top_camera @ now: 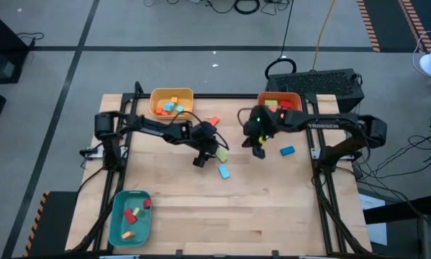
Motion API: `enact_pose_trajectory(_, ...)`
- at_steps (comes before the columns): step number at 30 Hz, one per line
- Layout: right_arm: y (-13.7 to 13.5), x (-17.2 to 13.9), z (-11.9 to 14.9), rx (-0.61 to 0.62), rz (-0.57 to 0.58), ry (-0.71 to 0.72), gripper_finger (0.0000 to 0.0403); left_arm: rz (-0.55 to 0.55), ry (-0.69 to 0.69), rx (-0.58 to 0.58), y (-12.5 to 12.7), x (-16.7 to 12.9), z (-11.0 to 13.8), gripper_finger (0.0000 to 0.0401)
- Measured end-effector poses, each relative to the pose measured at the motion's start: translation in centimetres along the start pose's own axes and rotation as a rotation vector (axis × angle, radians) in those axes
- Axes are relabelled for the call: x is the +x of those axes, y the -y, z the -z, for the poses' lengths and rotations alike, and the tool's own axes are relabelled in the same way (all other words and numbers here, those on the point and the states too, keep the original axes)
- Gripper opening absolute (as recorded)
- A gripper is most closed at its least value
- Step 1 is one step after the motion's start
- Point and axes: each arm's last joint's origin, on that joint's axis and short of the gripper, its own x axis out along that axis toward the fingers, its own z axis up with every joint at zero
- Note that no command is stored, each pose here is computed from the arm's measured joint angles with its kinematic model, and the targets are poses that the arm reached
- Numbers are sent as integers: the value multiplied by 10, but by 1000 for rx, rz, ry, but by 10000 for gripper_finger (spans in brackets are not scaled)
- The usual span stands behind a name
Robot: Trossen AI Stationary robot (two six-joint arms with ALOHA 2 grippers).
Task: Sort blocks by size
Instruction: Put the large green block into the blue bin
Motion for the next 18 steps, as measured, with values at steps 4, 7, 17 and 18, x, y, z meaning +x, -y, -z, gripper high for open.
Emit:
enact_pose_trajectory(4, -11, 13, 8, 54, 72, -32, 0, 42, 23, 4, -2, 12, 7, 228)
enact_pose_trajectory(7, -20, 18, 7, 68, 96, -10, 0, 45, 43, 25, -4, 17, 9, 228)
enact_pose_trajectory(17, -43, 26, -1, 62, 49, 69, 13, 54, 48, -3, -4, 22, 12, 228)
enact_pose_trajectory(18, -44, 26, -1, 64, 62, 69, 13, 37, 37, -11, -4, 22, 12, 228)
